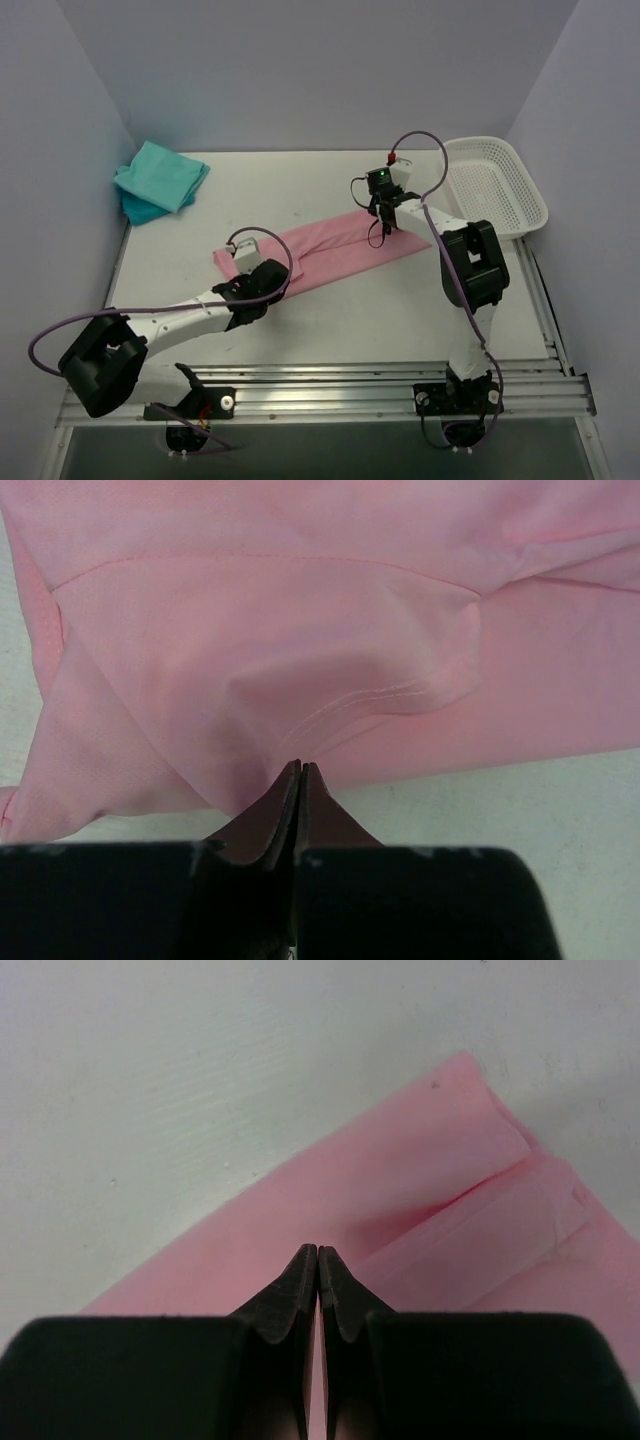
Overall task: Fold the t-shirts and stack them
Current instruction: Rotate the tshirt 90 degrees
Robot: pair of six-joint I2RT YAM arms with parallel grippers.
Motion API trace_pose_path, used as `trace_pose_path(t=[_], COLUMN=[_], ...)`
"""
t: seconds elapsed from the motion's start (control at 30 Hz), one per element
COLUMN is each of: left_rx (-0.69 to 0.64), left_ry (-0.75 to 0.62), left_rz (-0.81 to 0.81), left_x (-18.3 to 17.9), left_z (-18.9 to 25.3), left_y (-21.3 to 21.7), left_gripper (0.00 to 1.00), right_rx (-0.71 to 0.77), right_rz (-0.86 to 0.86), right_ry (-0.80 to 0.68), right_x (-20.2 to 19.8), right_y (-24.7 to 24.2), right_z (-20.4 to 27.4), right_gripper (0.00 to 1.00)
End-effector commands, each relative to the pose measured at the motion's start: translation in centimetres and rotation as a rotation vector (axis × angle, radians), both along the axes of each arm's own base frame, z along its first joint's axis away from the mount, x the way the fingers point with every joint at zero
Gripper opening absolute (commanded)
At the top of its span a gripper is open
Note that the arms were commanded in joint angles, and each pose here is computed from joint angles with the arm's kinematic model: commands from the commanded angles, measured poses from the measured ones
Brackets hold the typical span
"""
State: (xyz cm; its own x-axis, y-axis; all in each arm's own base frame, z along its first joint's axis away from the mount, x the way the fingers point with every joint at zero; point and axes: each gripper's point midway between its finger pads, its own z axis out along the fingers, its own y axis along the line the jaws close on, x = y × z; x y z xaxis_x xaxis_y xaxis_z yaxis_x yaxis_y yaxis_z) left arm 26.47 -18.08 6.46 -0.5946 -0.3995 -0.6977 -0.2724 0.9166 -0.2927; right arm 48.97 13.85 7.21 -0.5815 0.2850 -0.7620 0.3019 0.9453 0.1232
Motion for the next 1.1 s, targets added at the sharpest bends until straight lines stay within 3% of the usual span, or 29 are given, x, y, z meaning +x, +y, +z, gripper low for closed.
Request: trace_pose_path(t=[0.0, 0.23, 0.57, 0.9, 1.07], left_rx=[-0.037, -0.026, -0.087, -0.048, -0.011], left_ry=[-0.045, 0.039, 0.145, 0.137, 0.159], left_rz=[0.044, 0.039, 0.057, 0.032, -0.004], left_x=[1.6, 2.8, 6.5, 12.8, 18.2], left_z=[0.8, -3.8, -9.9, -8.1, -7.0], left_y=[-1.0, -2.0, -0.7, -0.5, -1.4], left_gripper=[0.02, 0.02, 0.02, 0.02, 0.02], right_rx=[-0.009, 0.009, 0.064, 0.087, 0.131], right_rz=[0.008, -0.009, -0.029, 0.048, 0.170], right_ry=[0.020, 0.081, 0.154, 0.181, 0.143], right_x=[1.3, 0.0, -6.3, -14.4, -19.1], right_y=[-0.3, -1.5, -2.5, -0.3, 5.4], right_z=[-0.9, -5.1, -8.5, -7.6, -6.0], right_gripper=[0.00, 0.00, 0.00, 0.00, 0.00])
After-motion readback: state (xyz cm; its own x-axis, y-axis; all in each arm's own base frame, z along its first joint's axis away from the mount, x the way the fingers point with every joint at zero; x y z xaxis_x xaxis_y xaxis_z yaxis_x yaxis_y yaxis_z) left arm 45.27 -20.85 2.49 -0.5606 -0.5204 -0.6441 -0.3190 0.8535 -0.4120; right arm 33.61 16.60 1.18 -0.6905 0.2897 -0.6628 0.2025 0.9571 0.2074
